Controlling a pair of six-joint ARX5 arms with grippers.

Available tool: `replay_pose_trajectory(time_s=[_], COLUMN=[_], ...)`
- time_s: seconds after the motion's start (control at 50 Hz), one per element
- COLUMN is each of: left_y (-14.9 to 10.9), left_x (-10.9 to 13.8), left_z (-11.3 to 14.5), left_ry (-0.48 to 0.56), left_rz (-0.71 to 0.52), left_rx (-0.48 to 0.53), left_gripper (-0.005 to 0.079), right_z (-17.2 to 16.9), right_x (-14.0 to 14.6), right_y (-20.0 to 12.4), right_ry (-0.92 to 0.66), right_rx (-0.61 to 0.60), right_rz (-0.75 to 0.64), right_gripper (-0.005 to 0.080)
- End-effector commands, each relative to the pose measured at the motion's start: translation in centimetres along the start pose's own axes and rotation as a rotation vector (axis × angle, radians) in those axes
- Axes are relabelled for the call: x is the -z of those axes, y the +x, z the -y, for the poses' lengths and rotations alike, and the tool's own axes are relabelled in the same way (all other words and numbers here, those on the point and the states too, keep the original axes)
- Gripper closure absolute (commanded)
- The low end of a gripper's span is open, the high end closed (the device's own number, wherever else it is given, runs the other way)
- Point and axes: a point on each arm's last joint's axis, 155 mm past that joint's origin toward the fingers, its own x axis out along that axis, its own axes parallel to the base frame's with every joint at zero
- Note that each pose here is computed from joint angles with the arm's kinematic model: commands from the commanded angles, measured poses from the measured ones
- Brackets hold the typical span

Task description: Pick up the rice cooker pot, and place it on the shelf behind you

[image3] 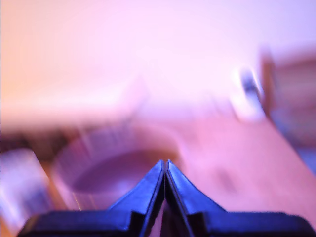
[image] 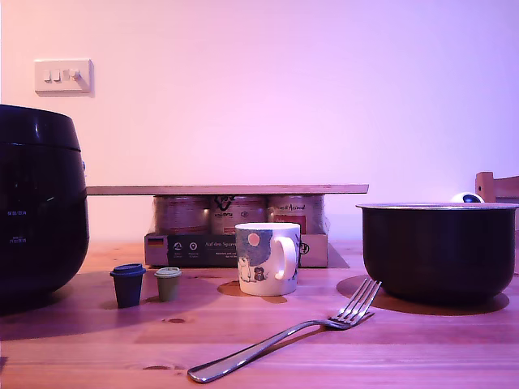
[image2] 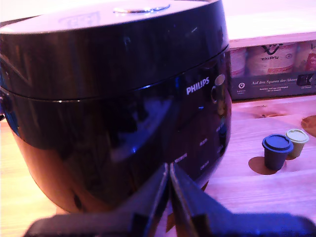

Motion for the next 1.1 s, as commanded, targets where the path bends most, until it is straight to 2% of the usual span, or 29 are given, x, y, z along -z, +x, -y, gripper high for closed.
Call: replay_pose_trajectory(time_s=[0.0, 0.18, 0.34, 0.6, 0.84, 0.96, 1.08], left_y=[0.3, 0.3, 0.3, 0.3, 0.3, 0.2, 0.2], left_x=[1.9, 1.9, 1.9, 1.9, 1.7, 1.7, 1.7], left_z=[0.0, 0.0, 0.0, 0.0, 0.2, 1.4, 3.0], left_ry=[-0.005, -0.005, -0.005, -0.005, -0.006, -0.067, -0.07], left_rz=[-0.042, -0.042, -0.042, -0.042, -0.034, -0.037, -0.039], left_rx=[0.001, 0.001, 0.001, 0.001, 0.011, 0.073, 0.144], left_gripper=[0.0761, 0.0761, 0.0761, 0.0761, 0.0761, 0.0761, 0.0761], right_z=[-0.8, -3.0, -5.4, -5.9, -5.7, -5.6, -5.6], right_x=[-2.0, -4.5, -5.5, -7.1, -6.1, -5.5, -5.2], right_y=[-0.1, -0.6, -1.2, -1.8, -1.8, -1.6, -1.5], right_ry=[0.058, 0.147, 0.147, 0.098, 0.078, 0.086, 0.089], right_rx=[-0.035, -0.15, -0.263, -0.265, -0.255, -0.251, -0.253], right_rz=[0.063, 0.109, 0.066, 0.032, -0.012, -0.036, -0.05], right_gripper=[0.0765, 0.0765, 0.0765, 0.0765, 0.0765, 0.0765, 0.0765])
